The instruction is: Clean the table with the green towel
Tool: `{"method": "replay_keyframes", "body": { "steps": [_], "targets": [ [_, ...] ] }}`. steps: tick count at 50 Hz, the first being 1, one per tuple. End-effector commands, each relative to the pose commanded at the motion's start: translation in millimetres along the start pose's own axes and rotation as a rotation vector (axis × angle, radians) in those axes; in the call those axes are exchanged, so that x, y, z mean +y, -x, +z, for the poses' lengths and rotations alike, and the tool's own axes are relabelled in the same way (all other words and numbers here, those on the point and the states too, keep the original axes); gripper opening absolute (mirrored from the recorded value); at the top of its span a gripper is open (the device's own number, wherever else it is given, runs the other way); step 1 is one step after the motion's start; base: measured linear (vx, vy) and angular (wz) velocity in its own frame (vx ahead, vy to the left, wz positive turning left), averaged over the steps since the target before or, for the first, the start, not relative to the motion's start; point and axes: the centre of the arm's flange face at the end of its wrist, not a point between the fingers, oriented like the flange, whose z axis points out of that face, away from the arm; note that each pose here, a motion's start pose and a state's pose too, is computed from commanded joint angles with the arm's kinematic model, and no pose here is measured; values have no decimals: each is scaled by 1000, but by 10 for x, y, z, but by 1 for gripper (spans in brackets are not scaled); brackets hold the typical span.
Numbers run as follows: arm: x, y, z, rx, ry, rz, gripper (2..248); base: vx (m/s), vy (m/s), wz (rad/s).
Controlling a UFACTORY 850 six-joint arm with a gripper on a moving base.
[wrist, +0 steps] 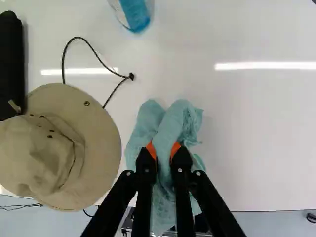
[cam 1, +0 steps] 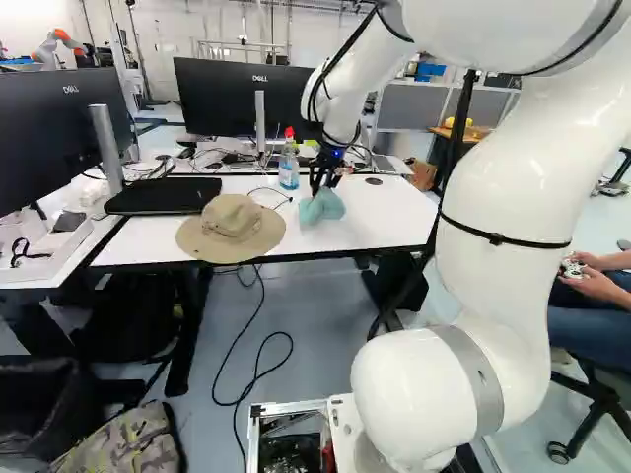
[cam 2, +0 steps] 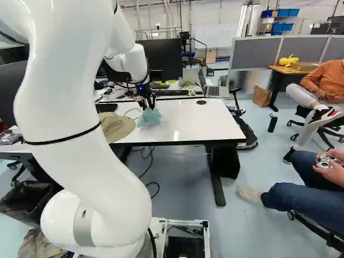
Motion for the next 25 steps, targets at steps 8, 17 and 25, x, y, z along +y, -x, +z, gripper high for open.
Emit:
{"method": "replay_keyframes", "body": {
  "steps": [8,17,25],
  "targets": [
    [-3,0,0,0,0,-1,47,0,0,0],
    [-3,0,0,0,0,-1,51,0,0,0],
    [-3,0,0,0,0,-1,114,0,0,0]
  ]
}}
